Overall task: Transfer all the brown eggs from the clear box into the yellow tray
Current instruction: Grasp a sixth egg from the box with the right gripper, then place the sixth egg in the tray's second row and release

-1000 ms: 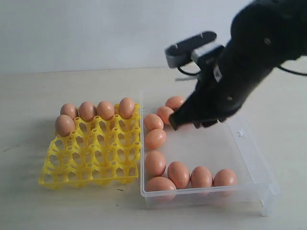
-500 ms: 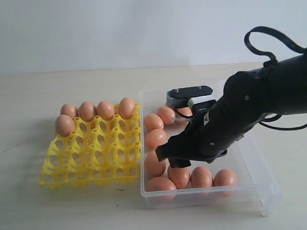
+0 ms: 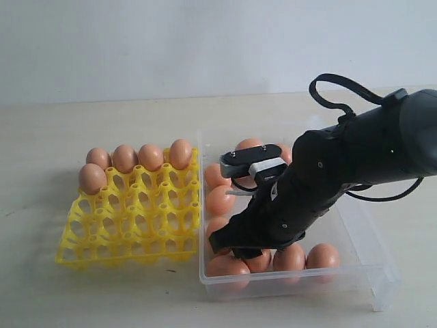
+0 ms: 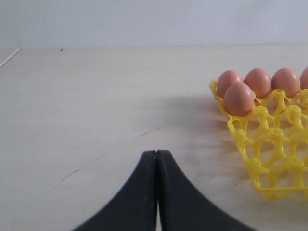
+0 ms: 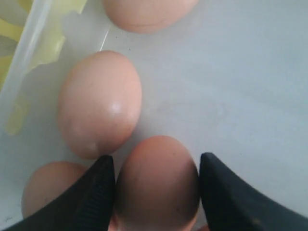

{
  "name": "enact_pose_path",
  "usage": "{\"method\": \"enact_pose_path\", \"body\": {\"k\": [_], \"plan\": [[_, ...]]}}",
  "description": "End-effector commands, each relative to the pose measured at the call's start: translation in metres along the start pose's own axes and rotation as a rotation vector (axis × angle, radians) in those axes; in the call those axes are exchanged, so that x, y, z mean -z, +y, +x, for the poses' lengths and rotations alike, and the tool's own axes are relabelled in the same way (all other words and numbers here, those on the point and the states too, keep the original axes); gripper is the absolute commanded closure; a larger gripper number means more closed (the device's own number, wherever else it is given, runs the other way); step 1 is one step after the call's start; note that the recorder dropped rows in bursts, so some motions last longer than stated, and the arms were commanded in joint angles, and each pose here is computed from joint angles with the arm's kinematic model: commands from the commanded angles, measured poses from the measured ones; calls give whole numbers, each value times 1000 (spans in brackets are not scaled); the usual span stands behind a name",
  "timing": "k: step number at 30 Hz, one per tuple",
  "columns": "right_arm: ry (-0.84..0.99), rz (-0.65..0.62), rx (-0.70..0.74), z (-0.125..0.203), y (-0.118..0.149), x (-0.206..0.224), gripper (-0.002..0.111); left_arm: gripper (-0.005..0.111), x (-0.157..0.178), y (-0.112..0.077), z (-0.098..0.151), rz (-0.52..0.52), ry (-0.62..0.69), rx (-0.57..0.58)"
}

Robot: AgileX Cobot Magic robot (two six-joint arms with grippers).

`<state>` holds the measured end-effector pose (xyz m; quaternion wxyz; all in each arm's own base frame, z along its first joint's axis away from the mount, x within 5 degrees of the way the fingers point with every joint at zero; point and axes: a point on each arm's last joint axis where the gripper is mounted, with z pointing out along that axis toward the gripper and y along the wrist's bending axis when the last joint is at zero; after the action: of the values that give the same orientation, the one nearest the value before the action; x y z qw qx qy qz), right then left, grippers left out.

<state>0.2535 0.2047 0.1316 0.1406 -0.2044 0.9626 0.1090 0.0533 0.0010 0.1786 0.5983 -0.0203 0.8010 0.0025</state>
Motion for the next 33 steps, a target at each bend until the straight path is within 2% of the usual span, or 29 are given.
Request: {"method": "enact_pose_path", "body": {"k": [1,5,11,14,16,19,25,33], "plan": [[-6,-6,59,-1,2,5,108,107,1,-1,-3,10,-22,3],[-95,-13,62,-9,0,29,108,107,1,-1,-3,10,-22,3],[-541,-39,112,-41,3,93,108,107,1,-1,-3,10,-22,3],[-732,-48,167,-53,13,101,108,107,1,-1,-3,10,-22,3],[-797,-54,232,-59,22,93,108,107,1,-1,-3,10,-22,3],[-813,-104,280,-72,38,75,108,107,1,-1,-3,10,-22,3],[-771,-208,240,-114,61,30,108,107,1,-1,-3,10,-22,3],[-762,-275,168,-152,74,-10,108,107,1,-1,-3,10,-22,3]]}}
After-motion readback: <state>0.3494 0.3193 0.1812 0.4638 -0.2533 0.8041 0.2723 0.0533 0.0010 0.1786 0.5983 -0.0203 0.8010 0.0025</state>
